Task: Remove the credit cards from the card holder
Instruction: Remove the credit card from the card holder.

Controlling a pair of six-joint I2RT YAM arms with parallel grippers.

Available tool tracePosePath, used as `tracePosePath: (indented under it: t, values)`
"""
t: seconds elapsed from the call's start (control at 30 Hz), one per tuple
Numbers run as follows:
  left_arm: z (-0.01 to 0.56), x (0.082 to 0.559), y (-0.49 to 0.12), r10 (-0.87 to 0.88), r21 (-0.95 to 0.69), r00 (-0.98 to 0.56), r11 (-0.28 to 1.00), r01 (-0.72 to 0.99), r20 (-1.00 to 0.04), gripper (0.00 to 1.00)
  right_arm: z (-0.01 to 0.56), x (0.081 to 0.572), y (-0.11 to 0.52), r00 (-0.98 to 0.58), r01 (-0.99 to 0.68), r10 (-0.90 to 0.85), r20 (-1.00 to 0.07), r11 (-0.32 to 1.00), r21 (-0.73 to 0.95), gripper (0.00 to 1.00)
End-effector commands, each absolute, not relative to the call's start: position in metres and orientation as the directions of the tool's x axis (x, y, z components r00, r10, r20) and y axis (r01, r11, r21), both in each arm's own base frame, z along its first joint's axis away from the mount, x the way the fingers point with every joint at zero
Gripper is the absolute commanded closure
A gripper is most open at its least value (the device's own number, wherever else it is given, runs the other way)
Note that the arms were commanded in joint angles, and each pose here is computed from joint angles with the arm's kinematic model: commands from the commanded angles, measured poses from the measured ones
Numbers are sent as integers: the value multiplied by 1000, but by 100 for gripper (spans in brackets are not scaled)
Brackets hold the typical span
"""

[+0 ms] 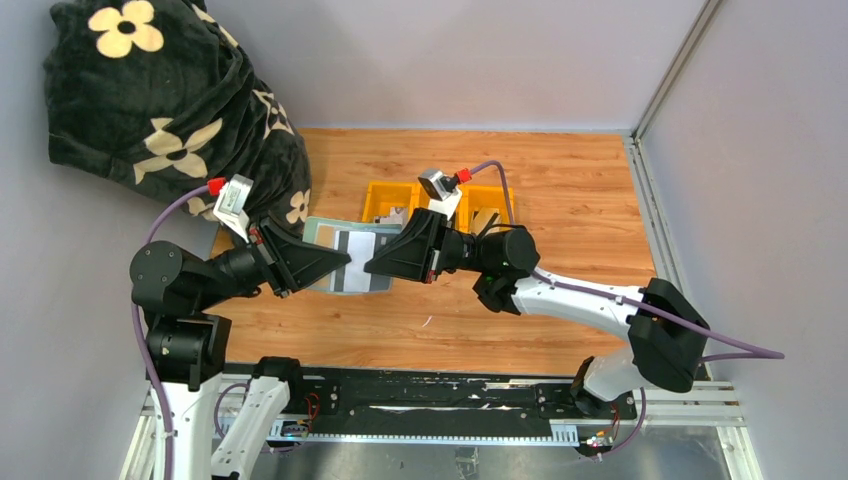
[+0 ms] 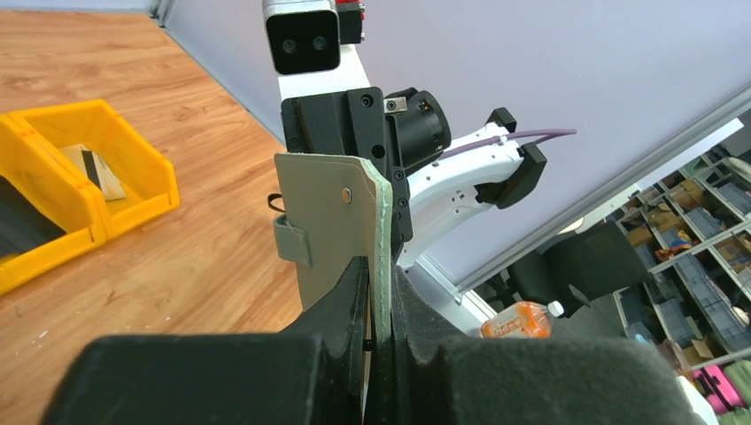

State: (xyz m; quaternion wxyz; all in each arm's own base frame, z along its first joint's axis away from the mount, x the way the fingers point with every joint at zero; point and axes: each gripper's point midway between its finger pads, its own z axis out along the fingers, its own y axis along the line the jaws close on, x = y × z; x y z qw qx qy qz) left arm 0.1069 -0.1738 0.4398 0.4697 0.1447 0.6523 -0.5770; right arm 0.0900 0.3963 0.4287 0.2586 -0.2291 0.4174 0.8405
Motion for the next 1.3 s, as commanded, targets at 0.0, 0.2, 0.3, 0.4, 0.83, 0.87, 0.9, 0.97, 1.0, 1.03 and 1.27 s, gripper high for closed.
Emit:
tracePosePath:
  t: [0.0, 0.2, 0.3, 0.4, 0.83, 0.87, 0.9, 0.97, 1.0, 1.03, 1.27]
  values:
    - [459, 99, -173, -368, -566, -455, 294, 770, -811, 93, 447, 81, 377, -708, -674, 295, -642, -552, 491, 100]
    - [459, 98, -172, -369, -564, -452, 295, 771, -812, 95, 453, 74, 377, -700, -672, 288, -654, -575, 467, 85]
    - [458, 98, -172, -368, -562, -450, 300, 771, -814, 97, 457, 73, 374, -699, -674, 302, -648, -580, 458, 79]
    - [458, 98, -172, -370, -560, -447, 302, 771, -815, 98, 462, 72, 373, -697, -674, 302, -650, -586, 450, 84]
    - [459, 99, -171, -358, -542, -430, 325, 775, -829, 99, 438, 87, 373, -667, -730, 309, -678, -455, 510, 100]
    - [459, 99, -171, -359, -543, -430, 326, 774, -828, 100, 435, 88, 373, -659, -738, 307, -686, -436, 514, 100]
    - [458, 100, -170, -361, -545, -431, 328, 772, -827, 100, 431, 90, 374, -651, -748, 305, -695, -414, 519, 100]
    - [458, 101, -170, -363, -548, -432, 330, 769, -826, 100, 430, 91, 374, -646, -754, 310, -698, -399, 522, 100]
    - [458, 101, -170, -364, -546, -430, 331, 769, -826, 100, 431, 91, 375, -644, -755, 309, -700, -402, 518, 100]
    - [457, 102, -170, -365, -545, -427, 334, 769, -827, 100, 433, 90, 375, -644, -755, 308, -701, -407, 515, 100]
    - [451, 106, -165, -325, -484, -372, 410, 773, -870, 100, 433, 119, 348, -647, -761, 344, -680, -330, 558, 100]
